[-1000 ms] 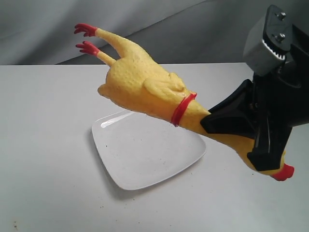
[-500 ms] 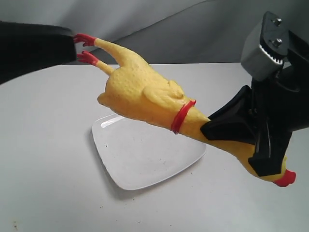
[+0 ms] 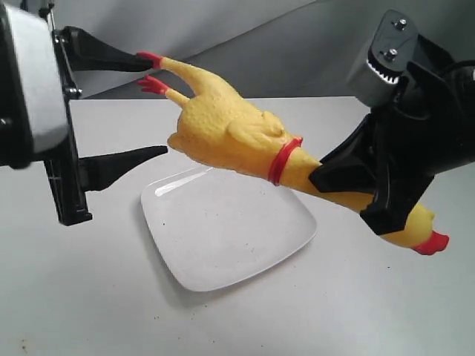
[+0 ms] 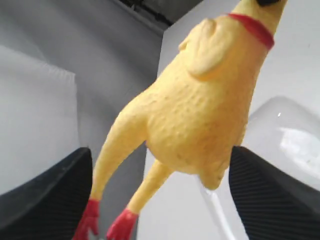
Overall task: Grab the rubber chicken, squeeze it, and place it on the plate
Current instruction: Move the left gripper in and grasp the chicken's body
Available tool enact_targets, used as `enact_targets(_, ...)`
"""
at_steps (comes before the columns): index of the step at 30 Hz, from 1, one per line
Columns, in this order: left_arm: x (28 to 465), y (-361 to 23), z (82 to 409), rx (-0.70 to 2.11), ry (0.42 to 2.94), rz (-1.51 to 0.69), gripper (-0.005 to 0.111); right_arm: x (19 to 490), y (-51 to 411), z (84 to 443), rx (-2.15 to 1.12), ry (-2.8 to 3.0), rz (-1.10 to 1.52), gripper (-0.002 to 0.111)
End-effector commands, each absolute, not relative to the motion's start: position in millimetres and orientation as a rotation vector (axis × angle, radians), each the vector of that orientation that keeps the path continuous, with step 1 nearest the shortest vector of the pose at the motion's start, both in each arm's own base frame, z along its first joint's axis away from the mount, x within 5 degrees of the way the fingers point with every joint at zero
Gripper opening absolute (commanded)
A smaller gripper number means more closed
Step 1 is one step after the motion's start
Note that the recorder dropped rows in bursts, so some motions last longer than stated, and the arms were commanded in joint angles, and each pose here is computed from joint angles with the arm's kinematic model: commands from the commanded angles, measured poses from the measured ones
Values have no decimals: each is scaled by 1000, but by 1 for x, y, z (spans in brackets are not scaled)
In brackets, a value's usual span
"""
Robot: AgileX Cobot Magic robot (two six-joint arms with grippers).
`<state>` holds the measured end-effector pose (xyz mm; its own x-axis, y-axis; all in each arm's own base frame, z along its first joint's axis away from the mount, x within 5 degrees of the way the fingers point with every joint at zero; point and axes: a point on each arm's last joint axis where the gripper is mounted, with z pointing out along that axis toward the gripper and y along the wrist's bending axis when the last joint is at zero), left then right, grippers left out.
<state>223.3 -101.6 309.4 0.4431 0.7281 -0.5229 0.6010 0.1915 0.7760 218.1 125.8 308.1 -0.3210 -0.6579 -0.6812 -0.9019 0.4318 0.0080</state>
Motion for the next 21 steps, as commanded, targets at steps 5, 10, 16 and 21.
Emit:
enact_targets(5, 199, -101, 329, 1236, 1349, 602, 68, 231, 131, 297, -1294, 2121, 537, 0)
enact_targets(10, 186, -108, 341, 1158, 1526, 499, 65, 231, 132, 297, -1286, 2120, 547, 0)
enact_targets(16, 183, -126, 348, 1443, 1840, 330, 62, 230, 133, 297, -1287, 2121, 552, 0)
enact_targets(21, 190, -146, 359, 1576, 1959, 189, 63, 219, 149, 297, -1376, 2085, 592, 0)
